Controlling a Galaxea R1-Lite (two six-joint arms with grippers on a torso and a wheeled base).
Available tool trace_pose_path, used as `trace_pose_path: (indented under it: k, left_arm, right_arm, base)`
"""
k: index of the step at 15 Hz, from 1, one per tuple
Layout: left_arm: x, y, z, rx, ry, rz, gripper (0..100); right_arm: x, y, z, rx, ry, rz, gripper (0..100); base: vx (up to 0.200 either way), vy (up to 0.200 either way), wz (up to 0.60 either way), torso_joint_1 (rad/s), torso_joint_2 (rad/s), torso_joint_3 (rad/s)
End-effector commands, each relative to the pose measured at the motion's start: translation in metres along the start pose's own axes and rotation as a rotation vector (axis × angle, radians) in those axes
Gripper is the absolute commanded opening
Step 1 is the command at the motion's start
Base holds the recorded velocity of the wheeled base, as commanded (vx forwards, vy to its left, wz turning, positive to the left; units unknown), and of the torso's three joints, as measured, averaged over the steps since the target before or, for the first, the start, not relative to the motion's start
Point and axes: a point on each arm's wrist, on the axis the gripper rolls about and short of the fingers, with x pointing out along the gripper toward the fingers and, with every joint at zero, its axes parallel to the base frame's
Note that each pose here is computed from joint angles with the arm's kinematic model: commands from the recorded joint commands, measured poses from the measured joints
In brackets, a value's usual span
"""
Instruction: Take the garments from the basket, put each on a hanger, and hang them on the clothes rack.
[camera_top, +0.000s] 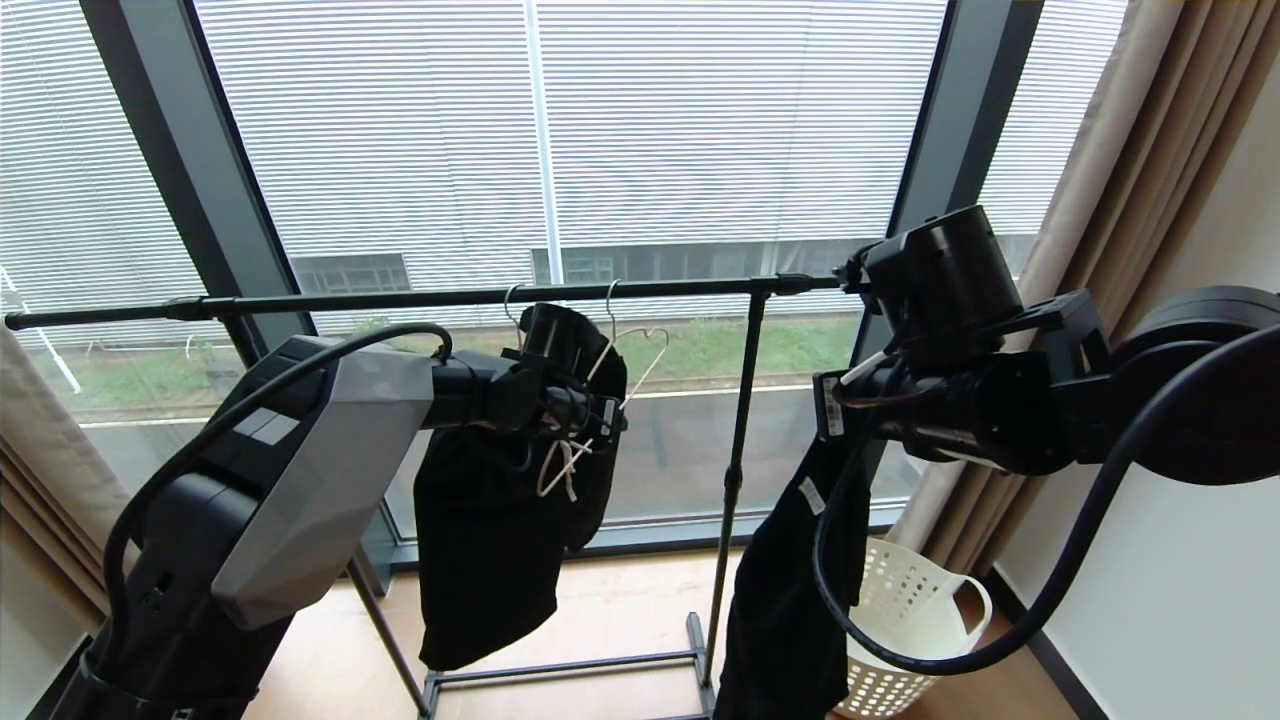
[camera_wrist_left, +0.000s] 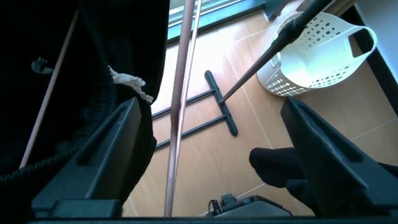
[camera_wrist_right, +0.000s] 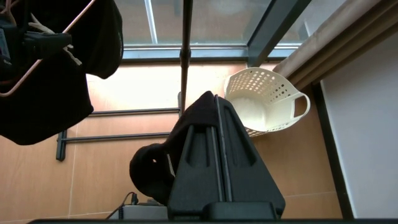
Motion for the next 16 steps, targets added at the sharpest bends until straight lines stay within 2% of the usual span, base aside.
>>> trace_pose_path:
  k: [1, 7, 12, 16]
  left_arm:
    - [-0.001, -0.001, 0.001, 0.0, -0.001, 0.0, 0]
    - [-0.009, -0.002, 0.007, 0.0, -0.02, -0.001, 0]
    - [-0.038, -0.003, 0.026, -0.002, -0.076, -0.007, 0]
    - [-0.058, -0.004, 0.021, 0.007, -0.047, -0.013, 0]
  right_arm:
    - [0.001, 0.0, -0.001, -0.002, 0.002, -0.001, 0]
    - [-0.001, -0.001, 0.001, 0.002, -0.003, 0.001, 0]
    - [-0.002, -0.002, 0.001, 0.003, -0.004, 0.0, 0]
    - [-0.003, -0.002, 0.0, 0.003, -0.004, 0.0, 0]
  base:
    - [0.0, 0.0, 0.0, 0.0, 0.0, 0.0]
    - [0.0, 0.0, 0.0, 0.0, 0.0, 0.0]
    - [0.0, 0.0, 0.0, 0.0, 0.0, 0.0]
    - [0.0, 0.0, 0.0, 0.0, 0.0, 0.0]
